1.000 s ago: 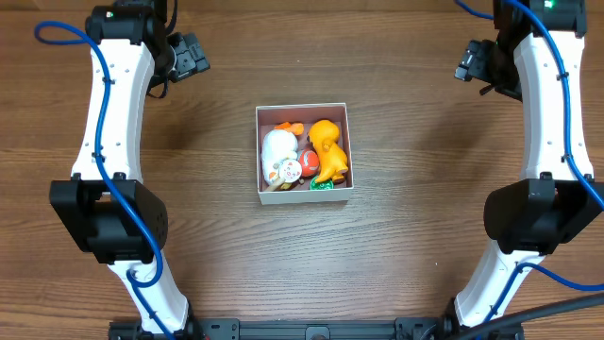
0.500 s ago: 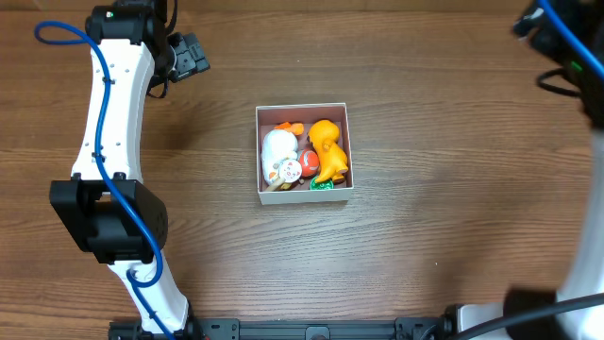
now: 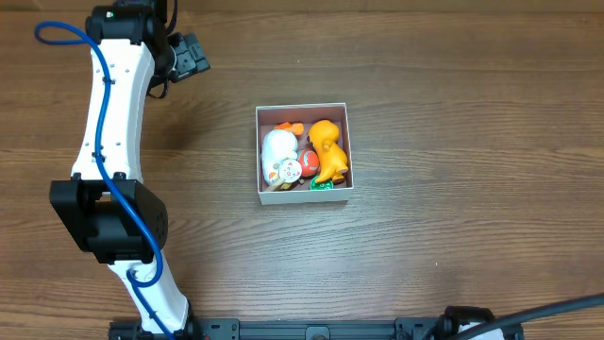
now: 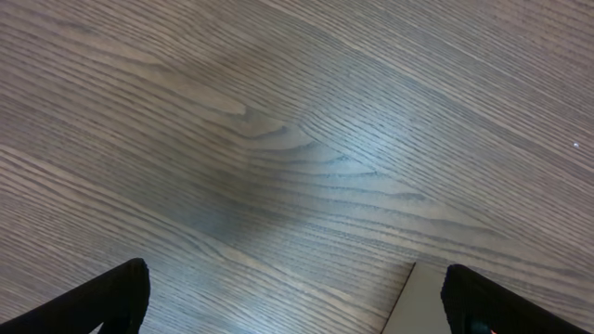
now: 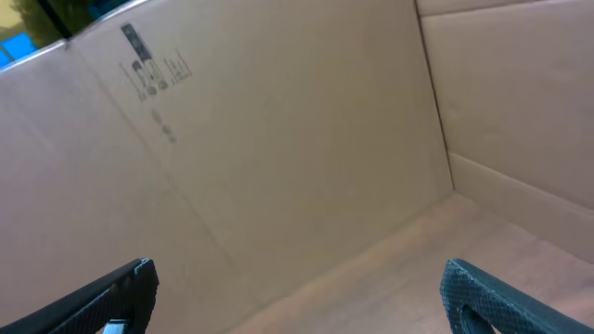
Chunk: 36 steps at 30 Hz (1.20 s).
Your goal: Pack container
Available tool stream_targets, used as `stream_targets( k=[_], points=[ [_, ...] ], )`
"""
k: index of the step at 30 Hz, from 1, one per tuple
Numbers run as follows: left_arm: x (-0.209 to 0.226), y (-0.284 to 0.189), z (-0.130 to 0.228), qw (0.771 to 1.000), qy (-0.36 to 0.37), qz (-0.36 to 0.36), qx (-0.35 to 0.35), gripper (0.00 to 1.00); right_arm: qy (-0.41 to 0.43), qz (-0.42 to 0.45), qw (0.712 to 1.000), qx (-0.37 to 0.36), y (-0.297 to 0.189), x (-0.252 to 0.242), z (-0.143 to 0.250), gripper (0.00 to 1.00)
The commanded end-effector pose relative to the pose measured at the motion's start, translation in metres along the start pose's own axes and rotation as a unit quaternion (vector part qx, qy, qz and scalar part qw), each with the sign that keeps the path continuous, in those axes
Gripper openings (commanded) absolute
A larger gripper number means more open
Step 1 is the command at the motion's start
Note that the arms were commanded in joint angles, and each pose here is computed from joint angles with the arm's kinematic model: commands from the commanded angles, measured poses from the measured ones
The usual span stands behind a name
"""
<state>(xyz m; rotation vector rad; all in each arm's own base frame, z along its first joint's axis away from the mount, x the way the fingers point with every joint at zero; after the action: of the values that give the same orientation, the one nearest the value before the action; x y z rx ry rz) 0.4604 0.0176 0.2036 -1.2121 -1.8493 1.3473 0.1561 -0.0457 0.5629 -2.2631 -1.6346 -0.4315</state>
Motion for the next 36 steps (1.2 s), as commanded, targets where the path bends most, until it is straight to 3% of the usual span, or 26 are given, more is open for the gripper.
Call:
stream_targets(
  k=[1, 20, 26, 31, 36],
  points=[
    [-0.001, -0.003, -0.004, 1.000, -0.007, 0.005, -0.006, 1.00, -0.006, 0.013, 0.999, 0.033, 0.001, -0.017, 0.038, 1.00],
    [-0.001, -0.003, -0.004, 1.000, -0.007, 0.005, -0.006, 1.00, 0.014, -0.039, 0.999, -0.004, 0.109, -0.088, 0.268, 1.00],
    [-0.001, -0.003, -0.005, 1.000, -0.007, 0.004, -0.006, 1.00, 0.020, -0.075, 0.997, -0.026, 0.098, -0.095, 0.292, 1.00],
    [-0.001, -0.003, -0.004, 1.000, -0.007, 0.005, -0.006, 1.00, -0.066, -0.120, 0.990, -0.039, 0.084, -0.088, 0.299, 1.00],
    [-0.001, -0.003, -0.004, 1.000, -0.007, 0.005, -0.006, 1.00, -0.071, -0.115, 0.990, -0.029, 0.086, -0.096, 0.316, 1.00]
  ],
)
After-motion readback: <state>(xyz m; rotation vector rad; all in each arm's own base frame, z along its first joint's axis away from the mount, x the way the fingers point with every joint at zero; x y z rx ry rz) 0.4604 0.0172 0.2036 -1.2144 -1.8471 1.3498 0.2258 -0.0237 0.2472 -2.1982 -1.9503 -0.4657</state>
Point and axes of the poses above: each gripper's point midway between its finger pads, its own y axis out along the fingers, its own x axis along the line the jaws close on, z = x × y, the point moved 2 cm from there along -y, back along the fingers, and after that the axes turned 1 degree about y, right-handed, at the moved point
